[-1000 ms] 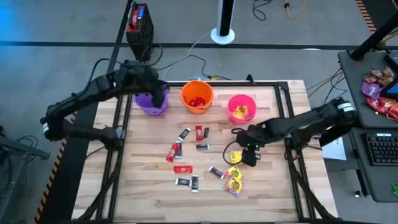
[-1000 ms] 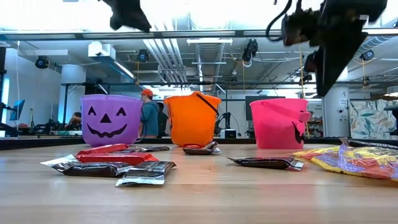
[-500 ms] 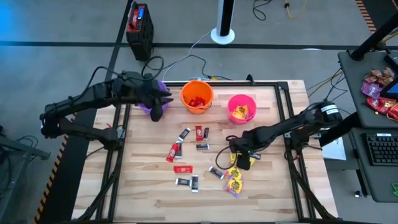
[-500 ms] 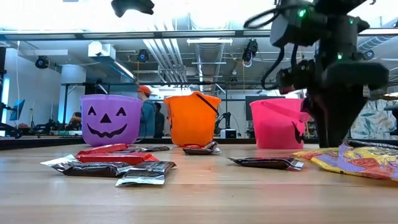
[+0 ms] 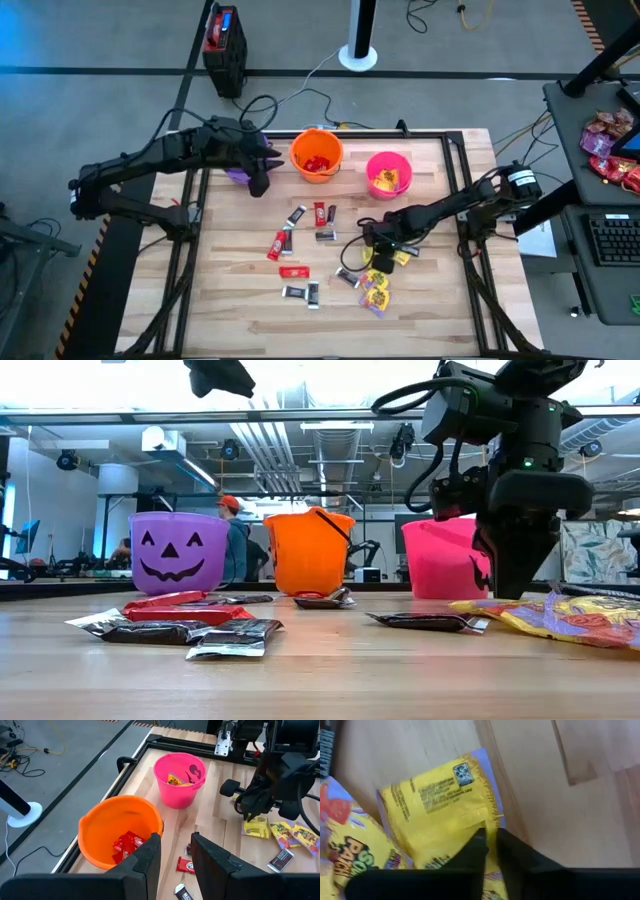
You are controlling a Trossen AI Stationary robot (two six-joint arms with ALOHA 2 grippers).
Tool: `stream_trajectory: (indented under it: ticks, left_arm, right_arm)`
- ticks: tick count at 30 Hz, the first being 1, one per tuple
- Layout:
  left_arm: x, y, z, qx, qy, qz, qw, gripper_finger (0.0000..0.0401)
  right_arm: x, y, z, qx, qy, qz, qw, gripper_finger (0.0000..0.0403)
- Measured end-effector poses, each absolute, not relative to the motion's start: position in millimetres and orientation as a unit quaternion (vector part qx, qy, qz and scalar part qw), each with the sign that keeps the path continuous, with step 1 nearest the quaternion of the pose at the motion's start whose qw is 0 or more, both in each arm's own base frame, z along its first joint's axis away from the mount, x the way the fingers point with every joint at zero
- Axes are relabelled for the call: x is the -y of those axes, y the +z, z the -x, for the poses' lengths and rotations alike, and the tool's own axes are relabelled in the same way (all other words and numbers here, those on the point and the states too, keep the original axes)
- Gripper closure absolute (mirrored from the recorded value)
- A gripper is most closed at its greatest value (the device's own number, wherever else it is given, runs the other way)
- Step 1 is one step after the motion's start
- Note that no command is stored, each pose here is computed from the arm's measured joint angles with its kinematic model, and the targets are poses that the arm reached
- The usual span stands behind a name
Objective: Sort candy by brand, put in halloween buckets
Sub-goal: Put the yellow candy into the pink bucket
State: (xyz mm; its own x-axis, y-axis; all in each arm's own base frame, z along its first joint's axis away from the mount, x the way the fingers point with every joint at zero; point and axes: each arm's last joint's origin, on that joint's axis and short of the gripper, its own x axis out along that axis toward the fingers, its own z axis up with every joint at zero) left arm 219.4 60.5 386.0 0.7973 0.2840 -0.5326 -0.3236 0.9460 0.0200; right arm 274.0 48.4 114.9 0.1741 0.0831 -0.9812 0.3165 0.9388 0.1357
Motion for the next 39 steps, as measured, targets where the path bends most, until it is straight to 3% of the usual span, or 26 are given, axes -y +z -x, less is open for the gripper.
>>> stream_trajectory:
  ticks: [9, 18, 27, 34, 39]
  left_arm:
    - [-62.8, 379.9, -227.7, -0.288, 0.159, 0.032, 0.944, 0.0311]
    - [-63.7, 377.2, -231.3, -0.294, 0.157, 0.030, 0.942, 0.0311]
    - [-63.6, 377.6, -231.1, -0.292, 0.158, 0.030, 0.943, 0.0310]
    - [-63.9, 379.5, -232.1, -0.281, 0.158, 0.029, 0.946, 0.0310]
    - [-64.3, 381.2, -233.0, -0.272, 0.159, 0.028, 0.949, 0.0310]
  right_arm:
    - [-46.9, 150.7, -268.1, -0.578, -0.092, -0.196, 0.787, 0.0394]
    - [-38.9, 215.1, -252.4, -0.439, -0.135, -0.209, 0.863, 0.0394]
    - [-33.0, 261.2, -237.8, -0.339, -0.160, -0.214, 0.902, 0.0394]
    - [-15.9, 306.9, -235.0, -0.245, -0.245, -0.189, 0.919, 0.0394]
    - [15.3, 324.3, -228.8, -0.279, -0.337, -0.154, 0.886, 0.0394]
